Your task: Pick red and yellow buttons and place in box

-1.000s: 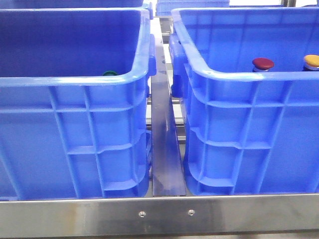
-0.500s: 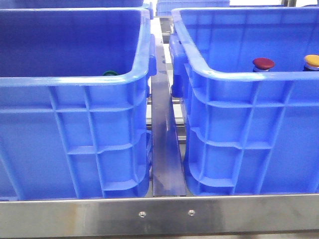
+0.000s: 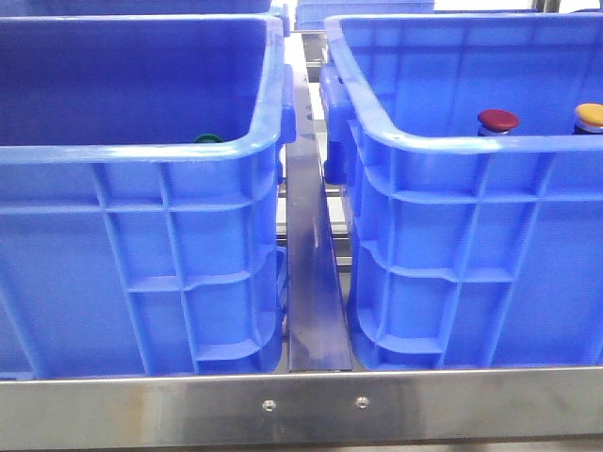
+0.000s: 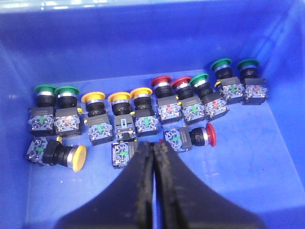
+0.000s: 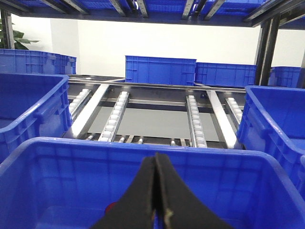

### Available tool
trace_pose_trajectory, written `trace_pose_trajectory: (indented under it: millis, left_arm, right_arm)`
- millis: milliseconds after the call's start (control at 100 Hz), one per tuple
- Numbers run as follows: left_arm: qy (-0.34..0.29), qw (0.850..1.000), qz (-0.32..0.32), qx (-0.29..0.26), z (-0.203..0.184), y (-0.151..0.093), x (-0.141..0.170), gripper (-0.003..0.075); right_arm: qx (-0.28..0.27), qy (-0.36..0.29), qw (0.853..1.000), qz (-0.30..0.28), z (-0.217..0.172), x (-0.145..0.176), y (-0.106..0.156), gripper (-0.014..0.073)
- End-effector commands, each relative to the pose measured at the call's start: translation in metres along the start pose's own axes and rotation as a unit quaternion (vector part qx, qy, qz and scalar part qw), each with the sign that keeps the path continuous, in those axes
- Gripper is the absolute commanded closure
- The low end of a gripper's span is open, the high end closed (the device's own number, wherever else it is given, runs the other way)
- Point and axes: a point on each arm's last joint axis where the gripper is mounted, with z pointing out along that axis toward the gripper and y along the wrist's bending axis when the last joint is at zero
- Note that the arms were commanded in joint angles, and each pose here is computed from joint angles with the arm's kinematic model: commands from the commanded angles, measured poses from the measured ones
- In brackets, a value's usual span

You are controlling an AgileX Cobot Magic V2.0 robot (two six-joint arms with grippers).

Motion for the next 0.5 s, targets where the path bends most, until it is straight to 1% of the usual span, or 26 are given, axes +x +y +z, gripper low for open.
trace_pose_trajectory:
  millis: [0,230,410,490]
  left_arm:
    - [-0.048,0.999,-0.009,0.006,-0.003,-0.001,-0.014,0.0741]
    - [-0.037,0.999,-0.009,0.005,0.000,-0.001,-0.012,0.0741]
    - [-0.053,0.999,-0.010,0.006,-0.010,0.000,-0.013,0.0741]
    - [-0.071,0.997,-0.003,0.002,-0.016,0.001,-0.014,0.0741]
  right_arm:
    - [-0.013,-0.024,0.999,0.034,-0.001,-0.011,0.002,0.0664]
    - [-0.013,-0.024,0.999,0.034,-0.001,-0.011,0.002,0.0664]
    - [-0.013,-0.024,0.999,0.034,-0.001,-0.011,0.002,0.0664]
    - [-0.013,-0.024,0.999,0.034,-0.001,-0.011,0.002,0.0664]
